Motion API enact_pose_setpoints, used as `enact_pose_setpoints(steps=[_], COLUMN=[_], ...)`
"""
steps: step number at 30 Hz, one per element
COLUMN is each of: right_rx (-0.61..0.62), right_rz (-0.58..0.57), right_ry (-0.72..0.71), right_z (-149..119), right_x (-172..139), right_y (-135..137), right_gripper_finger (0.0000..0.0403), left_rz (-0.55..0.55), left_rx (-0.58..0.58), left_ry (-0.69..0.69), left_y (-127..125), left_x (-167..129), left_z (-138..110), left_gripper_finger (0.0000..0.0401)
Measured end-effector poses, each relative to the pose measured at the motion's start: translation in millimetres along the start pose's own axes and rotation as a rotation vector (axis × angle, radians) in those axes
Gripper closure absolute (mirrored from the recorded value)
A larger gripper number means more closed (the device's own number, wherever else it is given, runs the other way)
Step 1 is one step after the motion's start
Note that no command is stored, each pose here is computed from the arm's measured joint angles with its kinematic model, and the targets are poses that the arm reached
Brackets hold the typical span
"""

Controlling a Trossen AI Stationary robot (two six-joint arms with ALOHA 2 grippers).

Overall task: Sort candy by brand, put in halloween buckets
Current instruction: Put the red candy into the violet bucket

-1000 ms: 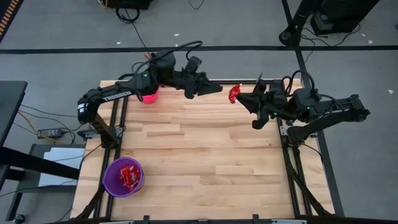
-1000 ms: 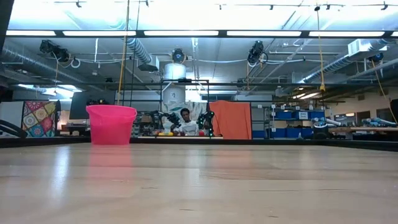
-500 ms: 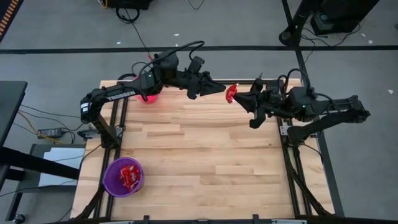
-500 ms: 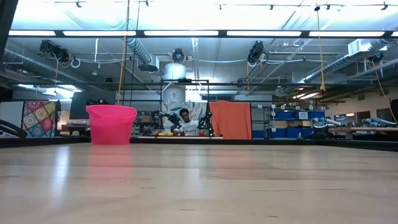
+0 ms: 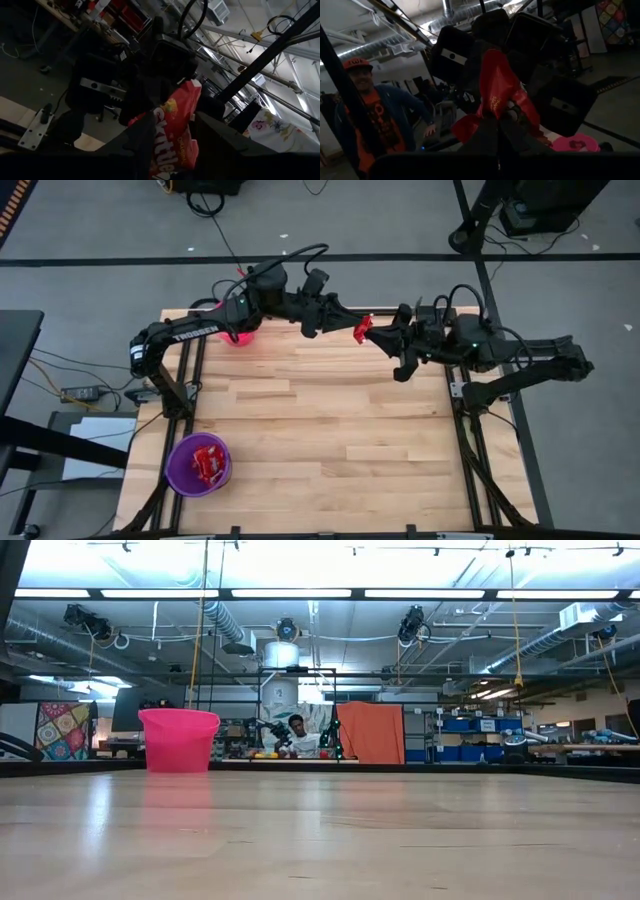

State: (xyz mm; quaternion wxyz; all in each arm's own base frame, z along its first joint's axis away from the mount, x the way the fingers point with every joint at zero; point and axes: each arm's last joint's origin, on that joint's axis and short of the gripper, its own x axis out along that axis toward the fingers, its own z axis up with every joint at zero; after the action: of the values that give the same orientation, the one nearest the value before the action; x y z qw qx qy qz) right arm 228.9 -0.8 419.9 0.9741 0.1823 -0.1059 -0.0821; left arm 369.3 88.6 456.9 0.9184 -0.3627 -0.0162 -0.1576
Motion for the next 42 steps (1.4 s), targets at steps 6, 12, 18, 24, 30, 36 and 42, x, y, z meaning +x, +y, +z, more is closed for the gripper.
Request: enact_pose_setpoints(steps=[6, 12, 18, 24, 30, 36, 42], right_rx=[0.006, 0.013, 0.014, 0.014, 0.019, 0.033, 0.023], right_rz=[0.025, 0.032, 0.032, 0.033, 0.044, 0.024, -0.021], right_ry=[-0.021, -0.020, -0.022, -0.023, -0.031, -0.041, -0.010], right_z=[2, 3, 3, 4, 5, 9, 6], right_x=[5, 6, 6, 6, 4, 1, 1], right_y=[-4, -7, -8, -7, -7, -8, -13], right_gripper_finger=[0.0401, 0.0401, 0.0401, 0.0401, 0.0382, 0.0325, 0.0271], left_rz=[-0.002, -0.009, -0.014, -0.047, -0.090, -0.110, -0.011], left_rx=[0.009, 0.013, 0.031, 0.038, 0.035, 0.057, 0.127], left_ry=[-0.004, 0.008, 0.015, 0.034, 0.041, 0.056, 0.148], left_y=[0, 0, 0, 7, 9, 0, -12], left_x=[0, 0, 1, 7, 8, 3, -4], left_z=[0, 0, -1, -3, -1, 16, 22], left_gripper_finger=[0.0253, 0.0273, 0.0330, 0.0393, 0.0398, 0.0399, 0.0400])
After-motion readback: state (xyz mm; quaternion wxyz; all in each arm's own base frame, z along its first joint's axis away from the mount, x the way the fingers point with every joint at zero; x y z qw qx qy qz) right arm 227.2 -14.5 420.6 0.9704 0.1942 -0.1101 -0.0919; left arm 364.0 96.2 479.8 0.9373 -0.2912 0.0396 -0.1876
